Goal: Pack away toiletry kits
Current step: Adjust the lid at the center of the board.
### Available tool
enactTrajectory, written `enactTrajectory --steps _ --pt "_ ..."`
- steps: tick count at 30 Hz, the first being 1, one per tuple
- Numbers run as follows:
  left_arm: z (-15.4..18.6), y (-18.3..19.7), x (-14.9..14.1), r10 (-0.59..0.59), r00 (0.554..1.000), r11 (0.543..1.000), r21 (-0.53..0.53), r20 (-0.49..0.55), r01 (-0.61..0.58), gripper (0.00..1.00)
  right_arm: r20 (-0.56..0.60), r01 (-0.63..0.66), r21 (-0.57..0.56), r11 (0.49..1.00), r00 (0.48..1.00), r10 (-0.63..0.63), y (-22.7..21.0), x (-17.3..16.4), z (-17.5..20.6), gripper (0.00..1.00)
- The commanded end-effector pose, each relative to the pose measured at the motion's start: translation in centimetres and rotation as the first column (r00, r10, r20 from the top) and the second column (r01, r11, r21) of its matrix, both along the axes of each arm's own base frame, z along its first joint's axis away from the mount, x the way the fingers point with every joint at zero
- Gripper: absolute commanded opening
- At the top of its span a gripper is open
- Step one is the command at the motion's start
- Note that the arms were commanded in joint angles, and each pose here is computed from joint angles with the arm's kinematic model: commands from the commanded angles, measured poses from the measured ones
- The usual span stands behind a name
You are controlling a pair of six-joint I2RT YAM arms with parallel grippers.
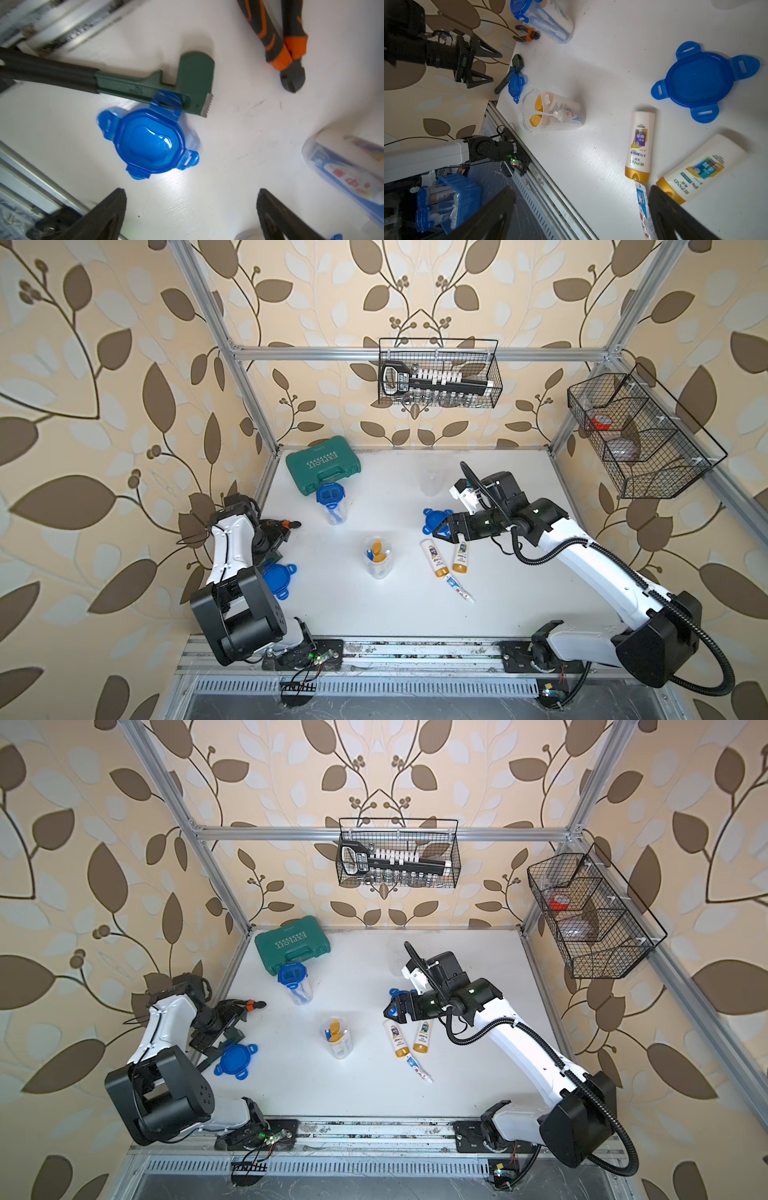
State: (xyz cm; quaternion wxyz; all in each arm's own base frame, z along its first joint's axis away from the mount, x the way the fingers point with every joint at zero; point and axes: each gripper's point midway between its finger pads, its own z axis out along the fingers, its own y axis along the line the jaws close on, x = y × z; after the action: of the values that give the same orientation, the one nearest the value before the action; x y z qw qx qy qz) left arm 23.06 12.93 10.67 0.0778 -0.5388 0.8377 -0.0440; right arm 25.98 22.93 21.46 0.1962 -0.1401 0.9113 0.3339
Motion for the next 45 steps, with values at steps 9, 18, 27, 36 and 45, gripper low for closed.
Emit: enactTrajectory --steps 9,18,27,36,45 --pt "-3.0 2.9 -1.5 -0.017 0.997 1.000 0.001 -0.081 0.017 0.99 -0.019 -0.036 0.016 0.999 0.999 0.036 -0.3 -1.7 -0.2 1.00" --pt "-6.5 1.5 -1.3 0.016 0.996 0.998 -0.067 -0.085 -0.022 0.99 -0.019 -0.029 -0.002 1.000 0.999 0.029 -1.3 -1.8 -0.5 1.00" --pt "-8.6 -1.7 -0.2 -0.017 0.993 0.997 -0.082 -0.119 0.008 0.99 -0.024 0.010 0.010 1.000 1.000 -0.010 -2.1 -1.0 -0.3 1.00" --pt "-9.6 -7.7 1.2 -0.035 0.992 0.991 -0.132 -0.119 0.019 0.99 0.001 0.019 -0.016 1.000 1.000 -0.019 -2.7 -0.6 0.0 1.00" --pt "-5.0 -11.0 1.9 -0.082 0.996 0.985 -0.155 -0.020 0.078 0.99 0.008 0.015 -0.008 1.000 1.000 -0.015 -2.5 -0.5 0.0 1.00"
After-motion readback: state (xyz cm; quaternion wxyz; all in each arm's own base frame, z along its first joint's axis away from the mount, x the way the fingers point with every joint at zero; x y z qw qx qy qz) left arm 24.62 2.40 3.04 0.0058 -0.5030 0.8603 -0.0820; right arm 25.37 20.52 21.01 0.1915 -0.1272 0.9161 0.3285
